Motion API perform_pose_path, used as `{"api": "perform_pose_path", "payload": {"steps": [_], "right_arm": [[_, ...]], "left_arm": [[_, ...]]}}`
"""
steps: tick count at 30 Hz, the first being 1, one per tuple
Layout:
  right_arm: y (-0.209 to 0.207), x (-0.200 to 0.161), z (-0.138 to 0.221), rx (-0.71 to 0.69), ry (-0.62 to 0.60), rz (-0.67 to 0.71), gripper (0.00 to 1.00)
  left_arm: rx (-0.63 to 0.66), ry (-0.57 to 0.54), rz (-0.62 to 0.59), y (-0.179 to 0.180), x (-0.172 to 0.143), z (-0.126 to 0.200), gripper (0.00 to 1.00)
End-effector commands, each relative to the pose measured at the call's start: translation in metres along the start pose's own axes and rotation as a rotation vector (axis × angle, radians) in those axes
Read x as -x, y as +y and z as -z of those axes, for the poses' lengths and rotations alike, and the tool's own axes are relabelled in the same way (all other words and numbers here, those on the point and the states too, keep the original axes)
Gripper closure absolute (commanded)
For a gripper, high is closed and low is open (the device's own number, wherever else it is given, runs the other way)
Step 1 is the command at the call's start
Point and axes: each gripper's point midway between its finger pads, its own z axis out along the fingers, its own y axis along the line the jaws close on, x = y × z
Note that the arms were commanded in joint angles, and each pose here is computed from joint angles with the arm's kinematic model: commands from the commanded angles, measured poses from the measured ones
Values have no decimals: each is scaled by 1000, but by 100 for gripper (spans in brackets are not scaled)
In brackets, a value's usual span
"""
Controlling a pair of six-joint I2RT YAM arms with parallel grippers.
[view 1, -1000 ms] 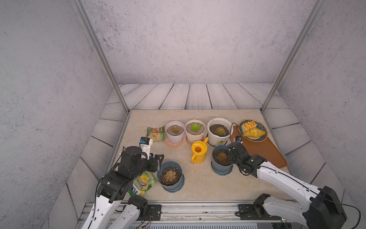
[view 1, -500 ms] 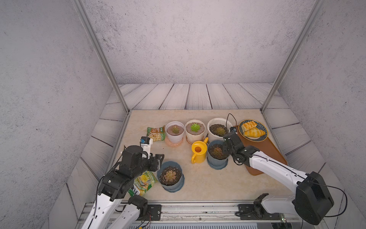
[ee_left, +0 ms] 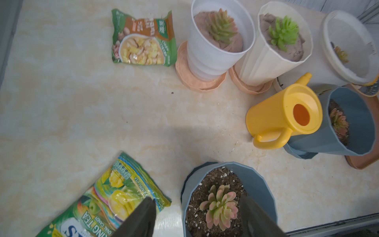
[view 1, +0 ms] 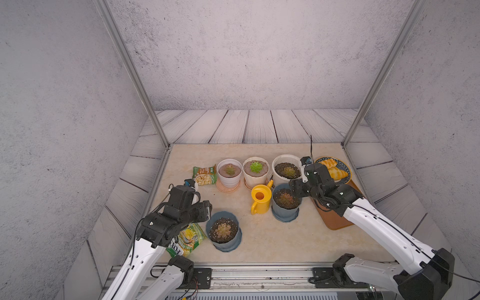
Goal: Water the succulent around the soil edge
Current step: Move the pot to the center of the board, then move the watering can to the center of the board.
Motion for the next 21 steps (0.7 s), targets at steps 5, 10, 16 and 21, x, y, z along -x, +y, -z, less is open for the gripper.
{"api": "perform_pose_path", "payload": {"steps": [5,10,16,21], "right_arm": [[51,4,-41,184,145,80,16],[69,2,-65,193,240,116,16],[89,-5,-87,203,273,148,16],[103,-11,-105,201,304,182,15]], "left_arm": [[92,122,131,20,-35,-20,35],[71,173,141,17,-47,-33,44],[72,185,158,17,-50,-41,48],[65,193,166,15,-52,-48,59]]}}
